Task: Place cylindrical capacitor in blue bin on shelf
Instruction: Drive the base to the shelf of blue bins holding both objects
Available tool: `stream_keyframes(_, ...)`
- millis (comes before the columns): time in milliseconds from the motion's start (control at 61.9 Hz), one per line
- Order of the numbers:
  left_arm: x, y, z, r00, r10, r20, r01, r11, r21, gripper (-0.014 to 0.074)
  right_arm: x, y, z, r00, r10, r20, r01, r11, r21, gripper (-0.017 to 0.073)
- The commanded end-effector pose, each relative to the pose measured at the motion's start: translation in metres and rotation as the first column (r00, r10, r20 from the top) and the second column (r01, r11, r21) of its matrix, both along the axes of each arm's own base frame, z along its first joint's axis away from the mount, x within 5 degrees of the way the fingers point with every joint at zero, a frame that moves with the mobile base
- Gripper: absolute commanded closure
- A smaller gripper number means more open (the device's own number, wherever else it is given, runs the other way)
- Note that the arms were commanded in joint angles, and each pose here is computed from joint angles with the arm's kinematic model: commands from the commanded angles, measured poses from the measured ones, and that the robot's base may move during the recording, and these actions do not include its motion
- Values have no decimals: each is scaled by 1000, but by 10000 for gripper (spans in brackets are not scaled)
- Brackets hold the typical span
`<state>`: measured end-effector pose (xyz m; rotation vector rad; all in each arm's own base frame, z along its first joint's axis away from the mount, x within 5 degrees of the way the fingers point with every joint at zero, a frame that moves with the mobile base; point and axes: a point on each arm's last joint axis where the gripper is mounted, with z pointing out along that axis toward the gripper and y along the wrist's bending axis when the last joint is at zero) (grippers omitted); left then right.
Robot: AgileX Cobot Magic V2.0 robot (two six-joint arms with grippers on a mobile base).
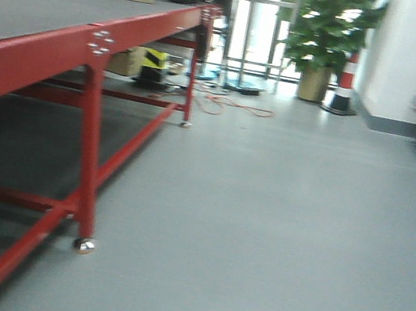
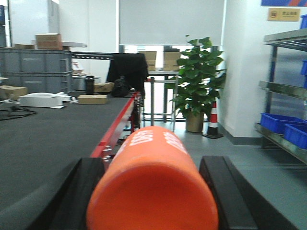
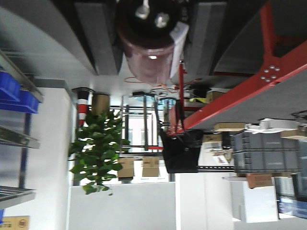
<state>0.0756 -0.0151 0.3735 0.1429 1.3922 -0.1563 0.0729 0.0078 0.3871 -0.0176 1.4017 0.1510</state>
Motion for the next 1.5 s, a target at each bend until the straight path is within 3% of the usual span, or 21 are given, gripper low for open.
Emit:
stream_keyframes(0,-1,0,3,1000,-2,30,2,1000,1,704,-1,0,3,1000,-5,29,5,1000,-4,722)
stream_keyframes(1486,-1,0,4,999,-2,32,2,1000,0,704,-1,0,3,1000,-5,29,5,1000,-4,722)
